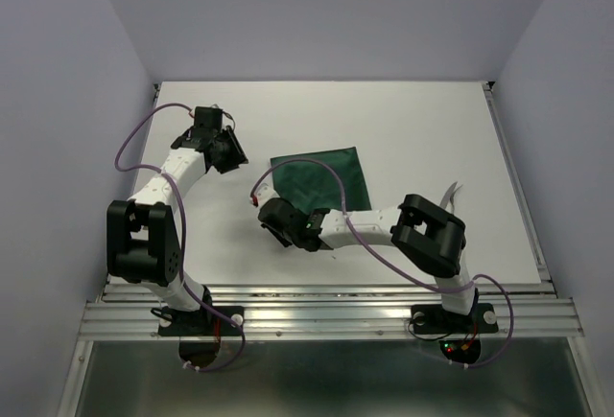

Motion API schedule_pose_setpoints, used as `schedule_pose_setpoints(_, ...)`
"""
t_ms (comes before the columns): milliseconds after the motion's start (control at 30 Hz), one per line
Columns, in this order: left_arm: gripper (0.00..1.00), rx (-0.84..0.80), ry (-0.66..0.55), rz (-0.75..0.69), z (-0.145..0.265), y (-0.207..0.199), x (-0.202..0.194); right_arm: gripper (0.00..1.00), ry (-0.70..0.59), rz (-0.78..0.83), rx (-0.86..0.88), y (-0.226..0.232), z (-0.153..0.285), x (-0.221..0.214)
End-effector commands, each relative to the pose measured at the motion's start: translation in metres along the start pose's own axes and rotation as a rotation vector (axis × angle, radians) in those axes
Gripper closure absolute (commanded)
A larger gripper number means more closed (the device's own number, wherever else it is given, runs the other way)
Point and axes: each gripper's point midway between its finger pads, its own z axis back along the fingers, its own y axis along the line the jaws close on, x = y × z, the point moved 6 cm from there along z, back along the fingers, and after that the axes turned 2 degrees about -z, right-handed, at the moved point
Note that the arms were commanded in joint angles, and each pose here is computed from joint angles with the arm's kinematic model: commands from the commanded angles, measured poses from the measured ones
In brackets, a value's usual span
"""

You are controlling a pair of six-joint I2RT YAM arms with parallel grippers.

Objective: Fold the napkin into a case and place the utensils inside
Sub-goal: Pick up the top corner of the square-folded napkin from the center of the board, then fold the top corner of the square-folded napkin at the center of the board.

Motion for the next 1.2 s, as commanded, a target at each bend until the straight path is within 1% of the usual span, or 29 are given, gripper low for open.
schedule_pose_setpoints(0,0.57,-0.030,-0.030,-0.004,0.009,-0.003,0.004,0.97,-0.047,-0.033,-0.019,0.004,0.005,0.016)
schedule_pose_setpoints(33,0.57,-0.029,-0.031,-0.003,0.009,-0.002,0.004,0.99,-0.053,-0.040,-0.021,0.003,0.007,0.018)
schedule_pose_setpoints(167,0.57,-0.034,-0.028,-0.004,0.008,-0.003,0.003,0.99,-0.089,-0.059,-0.020,0.002,0.011,0.025)
schedule_pose_setpoints(300,0.57,-0.037,-0.026,-0.002,0.007,-0.003,0.003,0.99,-0.157,-0.096,0.008,0.002,0.024,0.040)
schedule_pose_setpoints(467,0.57,-0.052,-0.019,0.001,0.007,-0.005,0.002,0.99,-0.175,-0.133,0.036,0.007,0.027,0.049)
schedule_pose_setpoints(700,0.57,-0.055,-0.021,-0.004,0.008,-0.006,0.003,0.99,-0.192,-0.192,0.050,-0.005,0.028,0.061)
schedule_pose_setpoints(867,0.57,-0.058,-0.017,-0.005,0.007,-0.006,0.003,0.99,-0.205,-0.278,0.053,-0.025,0.025,0.067)
schedule_pose_setpoints(933,0.57,-0.061,-0.012,-0.005,0.006,-0.006,0.002,0.99,-0.206,-0.339,0.061,-0.041,0.024,0.069)
schedule_pose_setpoints(1000,0.57,-0.065,-0.005,-0.003,0.005,-0.006,0.001,0.99,-0.236,-0.399,0.076,-0.054,0.023,0.075)
schedule_pose_setpoints(1100,0.57,-0.067,0.000,-0.001,0.002,-0.006,0.000,0.99,-0.269,-0.516,0.100,-0.090,0.022,0.080)
schedule_pose_setpoints(1167,0.57,-0.072,-0.001,0.000,0.003,-0.007,0.001,0.99,-0.264,-0.567,0.104,-0.102,0.019,0.078)
